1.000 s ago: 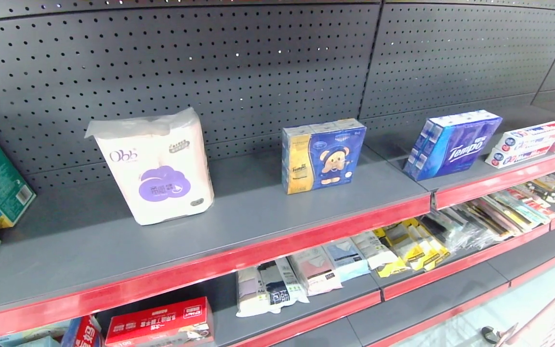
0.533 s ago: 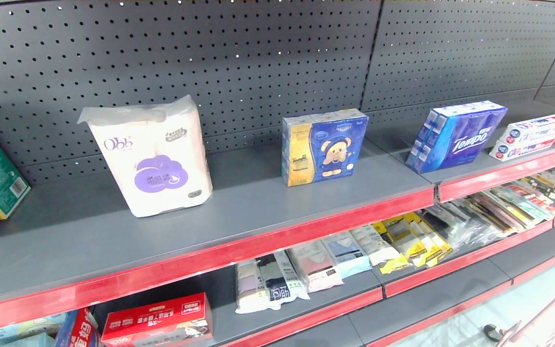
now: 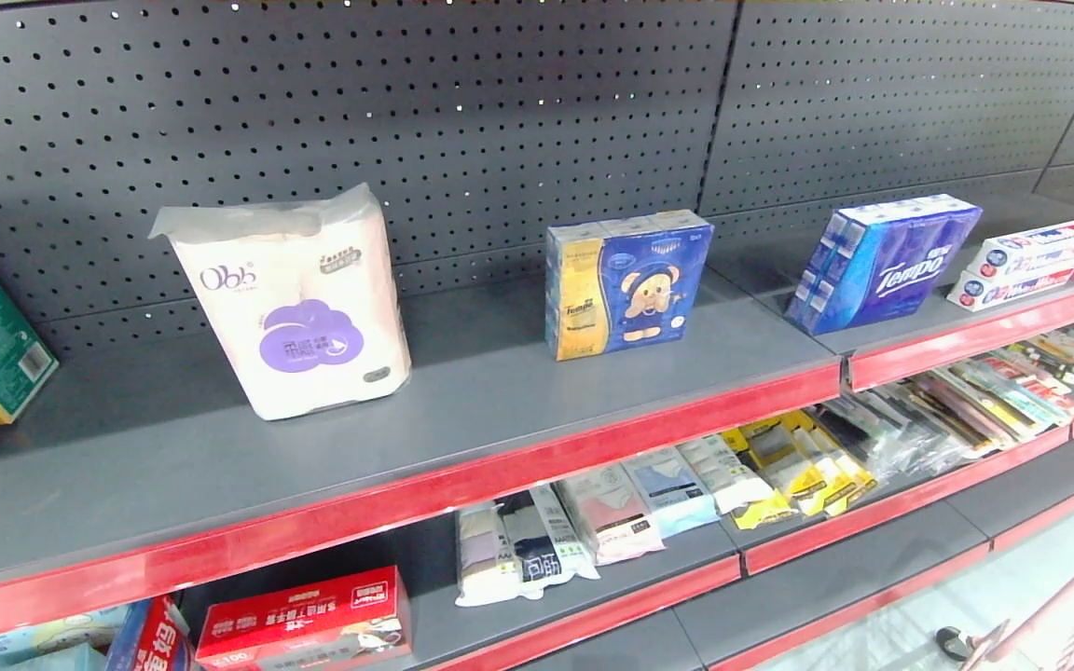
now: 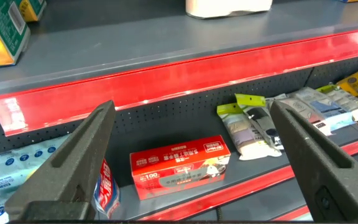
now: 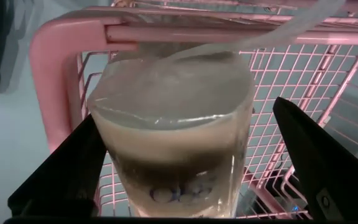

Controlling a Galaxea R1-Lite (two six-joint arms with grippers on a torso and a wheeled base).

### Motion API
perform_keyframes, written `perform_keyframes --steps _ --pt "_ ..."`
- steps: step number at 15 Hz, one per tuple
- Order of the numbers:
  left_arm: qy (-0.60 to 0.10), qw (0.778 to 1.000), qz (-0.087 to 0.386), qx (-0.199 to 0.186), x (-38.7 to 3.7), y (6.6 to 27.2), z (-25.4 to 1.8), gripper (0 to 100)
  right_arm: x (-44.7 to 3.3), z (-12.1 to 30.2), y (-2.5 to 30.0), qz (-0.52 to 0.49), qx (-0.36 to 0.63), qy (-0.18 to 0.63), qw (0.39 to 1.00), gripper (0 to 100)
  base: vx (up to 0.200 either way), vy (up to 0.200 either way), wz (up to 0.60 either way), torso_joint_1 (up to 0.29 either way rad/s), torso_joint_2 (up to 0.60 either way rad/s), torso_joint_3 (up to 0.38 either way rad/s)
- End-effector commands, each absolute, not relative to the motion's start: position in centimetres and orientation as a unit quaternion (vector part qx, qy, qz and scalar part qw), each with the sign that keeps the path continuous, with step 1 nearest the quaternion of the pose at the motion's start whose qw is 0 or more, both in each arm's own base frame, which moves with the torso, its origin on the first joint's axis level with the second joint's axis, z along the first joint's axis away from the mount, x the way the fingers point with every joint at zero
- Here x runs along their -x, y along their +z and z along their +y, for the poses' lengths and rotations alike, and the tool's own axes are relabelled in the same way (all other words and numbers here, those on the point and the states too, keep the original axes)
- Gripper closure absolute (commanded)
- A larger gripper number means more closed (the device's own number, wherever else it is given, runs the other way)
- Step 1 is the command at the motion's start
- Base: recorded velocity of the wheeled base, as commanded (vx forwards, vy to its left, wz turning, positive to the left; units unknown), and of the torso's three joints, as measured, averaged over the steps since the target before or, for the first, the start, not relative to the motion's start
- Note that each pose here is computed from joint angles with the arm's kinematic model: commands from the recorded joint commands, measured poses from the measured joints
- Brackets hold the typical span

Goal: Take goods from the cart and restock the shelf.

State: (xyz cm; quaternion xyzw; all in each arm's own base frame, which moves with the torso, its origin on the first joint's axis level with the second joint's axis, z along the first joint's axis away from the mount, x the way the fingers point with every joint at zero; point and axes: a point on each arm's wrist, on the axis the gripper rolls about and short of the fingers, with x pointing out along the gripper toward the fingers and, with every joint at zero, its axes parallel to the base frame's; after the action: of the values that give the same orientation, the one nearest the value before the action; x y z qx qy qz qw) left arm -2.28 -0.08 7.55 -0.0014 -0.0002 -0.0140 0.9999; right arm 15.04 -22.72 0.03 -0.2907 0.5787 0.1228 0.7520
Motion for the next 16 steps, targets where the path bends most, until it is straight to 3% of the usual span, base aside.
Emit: perform_keyframes --steps 1,16 --pt "-0.014 1.000 0.000 0.002 2.3 7.5 -0.1 0 -15.4 -23.3 -1.1 0.582 0.283 0.132 0.751 0 0.000 0.000 0.00 0.000 0.00 0.000" --pt "-0.014 1.000 0.000 0.002 2.3 7.5 -0.1 0 -16.0 -24.0 -2.5 0.557 0.315 0.172 0.749 0 0.000 0.000 0.00 0.000 0.00 0.000"
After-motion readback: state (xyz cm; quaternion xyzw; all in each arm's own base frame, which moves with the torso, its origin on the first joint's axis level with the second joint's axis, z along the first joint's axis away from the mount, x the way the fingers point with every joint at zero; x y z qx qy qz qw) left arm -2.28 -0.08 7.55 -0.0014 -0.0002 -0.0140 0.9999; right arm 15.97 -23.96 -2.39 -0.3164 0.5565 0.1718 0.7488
